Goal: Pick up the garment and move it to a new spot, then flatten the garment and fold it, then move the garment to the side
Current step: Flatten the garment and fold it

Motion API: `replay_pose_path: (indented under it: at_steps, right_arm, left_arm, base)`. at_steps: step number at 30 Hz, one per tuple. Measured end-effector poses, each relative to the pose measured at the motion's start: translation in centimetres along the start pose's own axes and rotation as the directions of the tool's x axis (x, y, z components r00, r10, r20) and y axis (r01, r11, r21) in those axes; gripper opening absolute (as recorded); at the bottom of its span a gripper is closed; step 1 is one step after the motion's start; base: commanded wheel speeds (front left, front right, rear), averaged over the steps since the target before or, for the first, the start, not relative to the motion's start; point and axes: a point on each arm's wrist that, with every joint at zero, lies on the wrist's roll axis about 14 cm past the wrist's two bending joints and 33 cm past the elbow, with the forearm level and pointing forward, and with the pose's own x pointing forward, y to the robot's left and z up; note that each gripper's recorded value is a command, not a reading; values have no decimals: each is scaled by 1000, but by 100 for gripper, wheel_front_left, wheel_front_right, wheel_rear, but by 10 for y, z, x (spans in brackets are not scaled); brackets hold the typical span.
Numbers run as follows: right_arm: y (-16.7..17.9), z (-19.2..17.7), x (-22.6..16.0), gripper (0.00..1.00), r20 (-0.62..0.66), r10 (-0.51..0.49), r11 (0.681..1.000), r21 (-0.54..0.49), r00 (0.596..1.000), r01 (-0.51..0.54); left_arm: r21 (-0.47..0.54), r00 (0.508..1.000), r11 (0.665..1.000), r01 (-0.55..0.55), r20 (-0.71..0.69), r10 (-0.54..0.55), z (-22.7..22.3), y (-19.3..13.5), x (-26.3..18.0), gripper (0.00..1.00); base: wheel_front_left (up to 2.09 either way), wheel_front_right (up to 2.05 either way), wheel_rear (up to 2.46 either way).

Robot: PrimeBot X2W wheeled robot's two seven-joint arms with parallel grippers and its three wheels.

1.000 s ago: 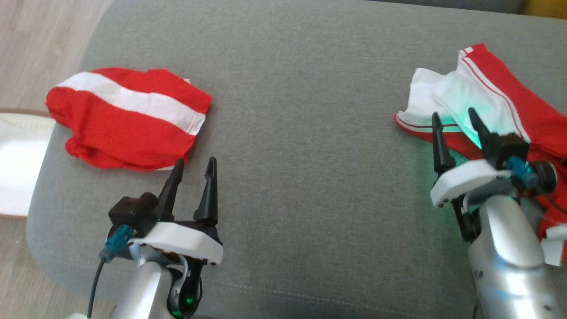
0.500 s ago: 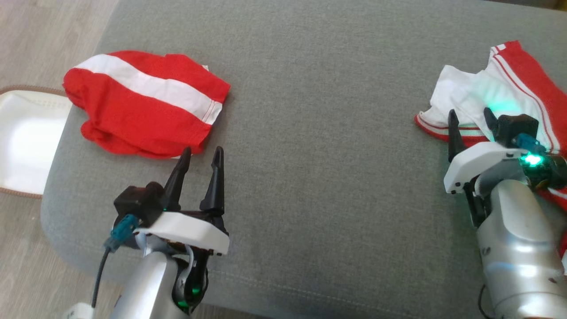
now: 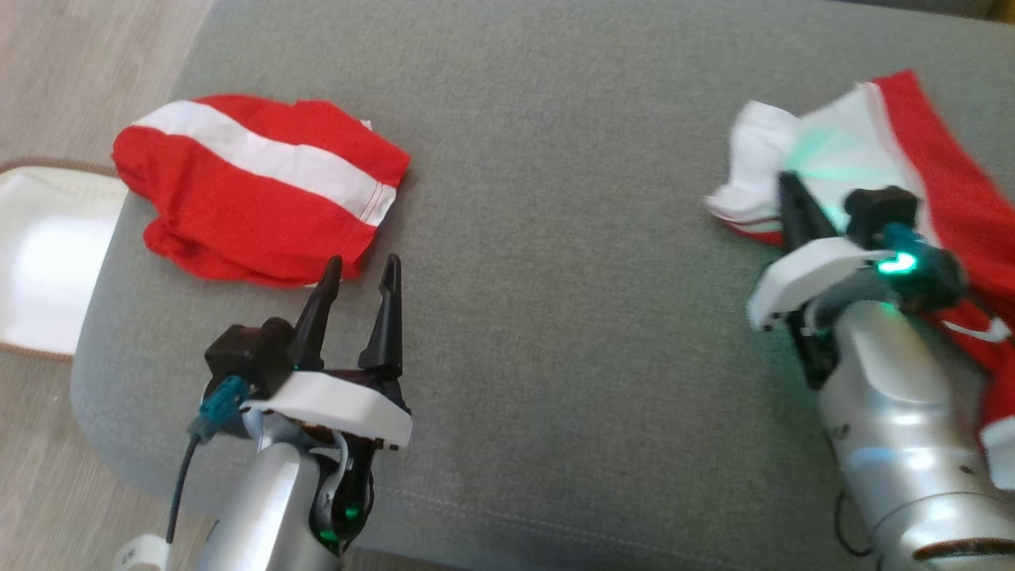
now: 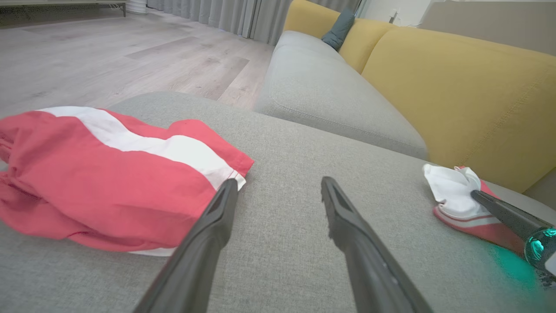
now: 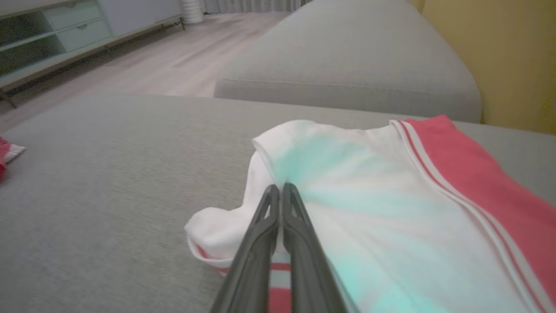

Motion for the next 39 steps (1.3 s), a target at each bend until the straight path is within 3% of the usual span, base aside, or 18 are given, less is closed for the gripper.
replay_pose_path:
  at_steps: [4,9,14,21,22,23,27,32,39]
  right_arm:
    - [40,27,-5,0,83,125,992,-11,989,-125]
    - [98,55,-24,0,163,300,954,-41,940,-297]
    - [135,30,-53,0,82,405,914,-48,911,-403]
    - [147,15,-74,0,32,446,894,-64,895,-443]
    - [148,14,-76,33,32,447,894,-58,894,-445]
    - [148,12,-78,100,31,446,894,-50,894,-445]
    - [139,19,-82,100,63,421,907,-38,905,-419]
    - [109,40,-85,100,149,327,944,-21,933,-328]
    - [36,53,-109,100,253,107,992,33,961,-119]
  left_arm:
    - [-3,1000,1000,17,13,-17,4,-6,0,100]
    - [-7,998,999,45,36,-45,12,-15,-1,100]
    - [-15,997,998,67,34,-66,10,-23,-5,100]
    - [-13,996,996,93,-1,-93,-3,-32,-9,100]
    - [-14,996,995,94,2,-94,-2,-32,-8,100]
    - [-10,995,995,95,4,-95,-1,-33,-7,100]
    - [-2,993,993,118,15,-118,2,-39,-5,100]
    - [-1,989,989,147,35,-147,9,-49,-6,100]
    - [-7,984,985,170,44,-170,11,-57,-12,100]
  base:
    - [0,0,0]
    - [0,0,0]
    - [0,0,0]
    - [0,0,0]
    - [0,0,0]
    - [0,0,0]
    - [0,0,0]
    - [0,0,0]
    - [0,0,0]
